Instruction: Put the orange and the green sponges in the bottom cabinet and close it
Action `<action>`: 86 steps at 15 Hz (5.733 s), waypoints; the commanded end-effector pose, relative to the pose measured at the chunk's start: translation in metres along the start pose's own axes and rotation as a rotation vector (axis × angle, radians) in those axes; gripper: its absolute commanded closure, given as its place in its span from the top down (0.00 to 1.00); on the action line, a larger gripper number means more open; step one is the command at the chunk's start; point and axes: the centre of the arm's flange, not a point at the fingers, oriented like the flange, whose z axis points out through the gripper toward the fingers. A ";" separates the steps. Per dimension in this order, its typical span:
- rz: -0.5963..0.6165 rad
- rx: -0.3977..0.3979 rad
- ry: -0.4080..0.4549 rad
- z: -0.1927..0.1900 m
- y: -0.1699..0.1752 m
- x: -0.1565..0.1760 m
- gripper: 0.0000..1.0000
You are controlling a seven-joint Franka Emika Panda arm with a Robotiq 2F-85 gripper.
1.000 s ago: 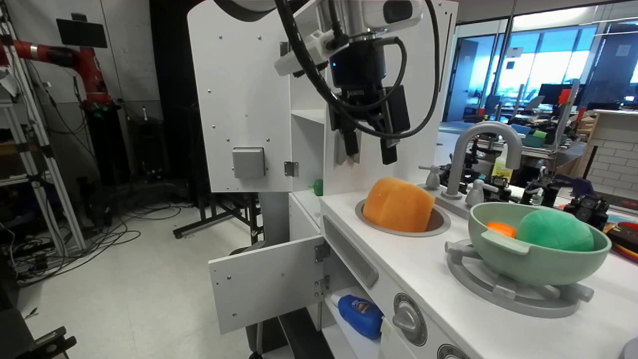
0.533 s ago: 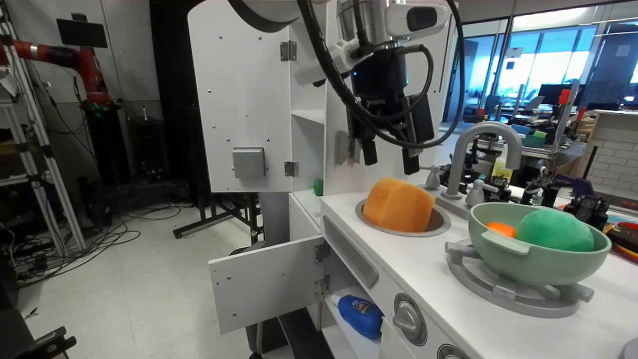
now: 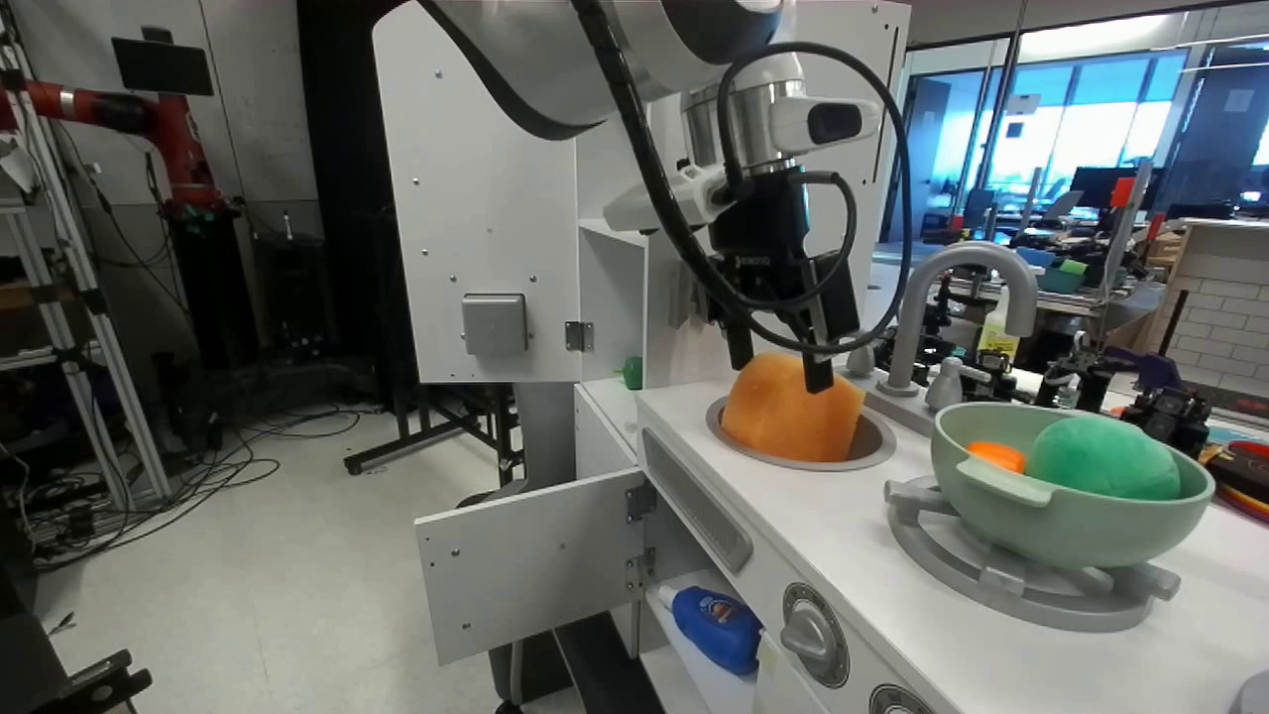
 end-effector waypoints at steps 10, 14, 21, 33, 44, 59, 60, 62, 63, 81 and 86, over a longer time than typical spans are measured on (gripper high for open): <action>-0.016 0.026 0.041 0.021 -0.019 0.025 0.42; -0.026 0.030 0.029 0.015 -0.017 0.021 0.13; -0.090 0.058 0.055 -0.051 0.020 -0.017 0.01; -0.593 0.135 -0.001 -0.137 0.069 -0.167 0.02; -0.574 0.069 -0.019 -0.049 0.008 -0.272 0.02; -0.281 -0.042 0.159 0.130 -0.081 -0.254 0.02; -0.273 -0.049 0.165 0.138 -0.089 -0.251 0.02; -0.250 -0.060 0.188 0.161 -0.097 -0.248 0.02; -0.232 -0.069 0.207 0.158 -0.103 -0.247 0.02; -0.036 -0.092 0.360 0.224 -0.088 -0.179 0.02; 0.016 -0.085 0.392 0.230 -0.087 -0.158 0.02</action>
